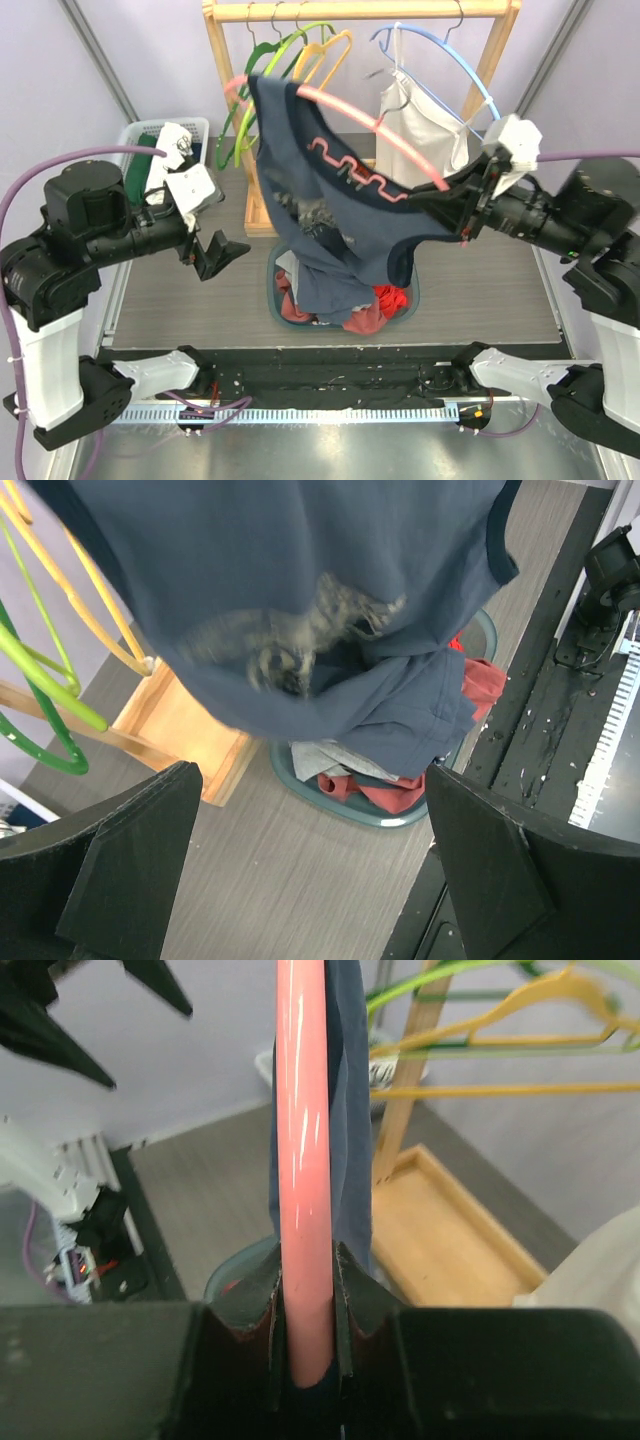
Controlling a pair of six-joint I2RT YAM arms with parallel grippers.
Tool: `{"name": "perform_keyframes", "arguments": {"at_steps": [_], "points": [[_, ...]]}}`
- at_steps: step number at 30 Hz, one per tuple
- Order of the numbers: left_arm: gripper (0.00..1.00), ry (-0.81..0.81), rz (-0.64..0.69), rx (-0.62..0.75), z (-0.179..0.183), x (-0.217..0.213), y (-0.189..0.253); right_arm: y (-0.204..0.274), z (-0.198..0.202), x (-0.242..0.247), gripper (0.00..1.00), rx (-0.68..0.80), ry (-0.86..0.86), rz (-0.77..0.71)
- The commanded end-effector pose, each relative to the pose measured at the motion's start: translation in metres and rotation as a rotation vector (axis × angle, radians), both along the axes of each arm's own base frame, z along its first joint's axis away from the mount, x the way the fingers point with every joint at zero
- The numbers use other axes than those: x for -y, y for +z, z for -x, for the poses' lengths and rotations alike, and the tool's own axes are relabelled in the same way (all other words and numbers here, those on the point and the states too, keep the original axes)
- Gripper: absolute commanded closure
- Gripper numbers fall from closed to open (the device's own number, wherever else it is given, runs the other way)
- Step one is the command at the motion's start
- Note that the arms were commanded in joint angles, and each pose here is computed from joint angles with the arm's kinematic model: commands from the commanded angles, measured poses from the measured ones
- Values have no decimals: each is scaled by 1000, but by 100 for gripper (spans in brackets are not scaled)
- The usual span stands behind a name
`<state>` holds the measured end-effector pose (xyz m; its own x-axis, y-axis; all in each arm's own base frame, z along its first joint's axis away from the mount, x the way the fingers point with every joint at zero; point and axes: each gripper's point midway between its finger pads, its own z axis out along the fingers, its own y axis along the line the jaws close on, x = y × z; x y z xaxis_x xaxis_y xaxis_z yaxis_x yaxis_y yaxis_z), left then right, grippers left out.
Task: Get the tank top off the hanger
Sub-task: Pick up the hanger from the clothesline, then remove the tank top from the hanger.
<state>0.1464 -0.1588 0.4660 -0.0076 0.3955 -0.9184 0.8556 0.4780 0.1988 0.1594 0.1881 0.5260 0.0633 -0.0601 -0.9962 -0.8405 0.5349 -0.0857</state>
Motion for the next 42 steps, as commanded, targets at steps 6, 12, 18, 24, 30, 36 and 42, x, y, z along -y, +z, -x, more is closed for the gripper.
{"name": "perform_keyframes", "arguments": {"at_steps": [6,12,18,24,30,36,42], "points": [[0,-89,58,155,27,-6,18,-55,29,-20,99,-143,210,73],[0,-166,56,154,30,5,13,-100,35,-28,99,-278,293,167],[0,-238,35,151,18,22,2,-105,43,-24,99,-262,319,187],[0,-354,8,79,16,42,-12,-112,52,-19,99,-246,331,200],[0,-345,24,98,5,49,-4,-119,58,-17,99,-237,334,220],[3,-390,31,52,7,57,-7,-118,56,-17,99,-230,328,227],[34,-504,-8,-123,27,62,-31,-100,46,-22,99,-182,319,219]]}}
